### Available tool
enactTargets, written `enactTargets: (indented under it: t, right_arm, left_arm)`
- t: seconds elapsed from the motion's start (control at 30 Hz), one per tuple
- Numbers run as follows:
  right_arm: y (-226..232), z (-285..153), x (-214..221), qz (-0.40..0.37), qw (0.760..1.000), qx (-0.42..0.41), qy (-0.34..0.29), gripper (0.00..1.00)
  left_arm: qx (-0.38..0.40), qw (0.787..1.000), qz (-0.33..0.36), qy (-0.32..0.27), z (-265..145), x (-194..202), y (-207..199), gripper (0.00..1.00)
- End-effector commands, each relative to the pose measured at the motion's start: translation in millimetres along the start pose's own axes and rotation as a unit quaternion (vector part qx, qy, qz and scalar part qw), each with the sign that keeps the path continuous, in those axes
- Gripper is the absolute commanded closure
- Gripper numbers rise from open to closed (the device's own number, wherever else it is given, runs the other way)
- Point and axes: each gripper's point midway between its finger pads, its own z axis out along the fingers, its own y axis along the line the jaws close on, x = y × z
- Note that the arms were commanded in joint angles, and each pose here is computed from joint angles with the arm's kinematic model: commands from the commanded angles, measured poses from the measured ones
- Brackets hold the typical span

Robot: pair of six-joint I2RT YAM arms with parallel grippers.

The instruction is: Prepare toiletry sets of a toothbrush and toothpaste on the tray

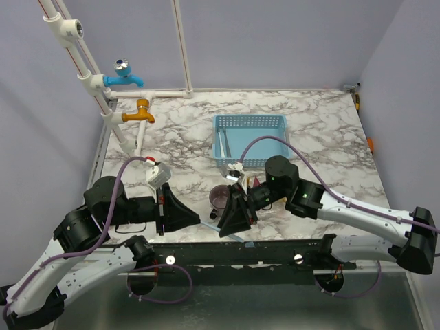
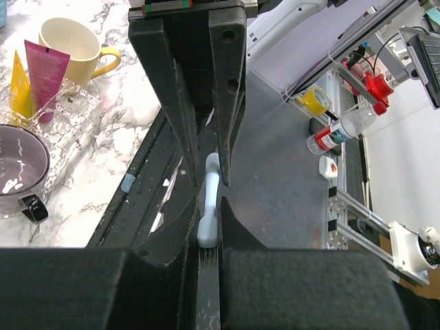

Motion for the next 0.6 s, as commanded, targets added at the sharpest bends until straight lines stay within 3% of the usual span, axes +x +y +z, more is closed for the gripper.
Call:
enactTargets:
  t: [0.0,0.13,0.2,0.37,0.57]
  right_arm:
    - [-6,-4,4,-0.001,0.999,0.034,-0.007,0.65]
    - [-10,-9,1,-0.008,0.998,0.065,-0.019,0.47]
    - [-14,-14,0,-0.006,0.996,0.089,-0.024,0.43]
    - [-26,-33,-15,-0.007,0.981,0.181,-0.067,0.39]
    - [-46,-70,-39,0.005,0.94,0.314,-0.135,0.37]
  left_arm:
    - [-0.008,1.0,0.003,-0.022,2,-10,2,1.0]
    - [-0.017,1.0,-0.002,-0.011,5,-9,7,1.0]
    - [-0.027,1.0,-0.007,-0.005,8,-7,11,1.0]
    - [-0.038,0.999,-0.016,0.005,14,-5,18,1.0]
    - [-0.065,0.997,-0.023,0.016,22,-6,28,1.0]
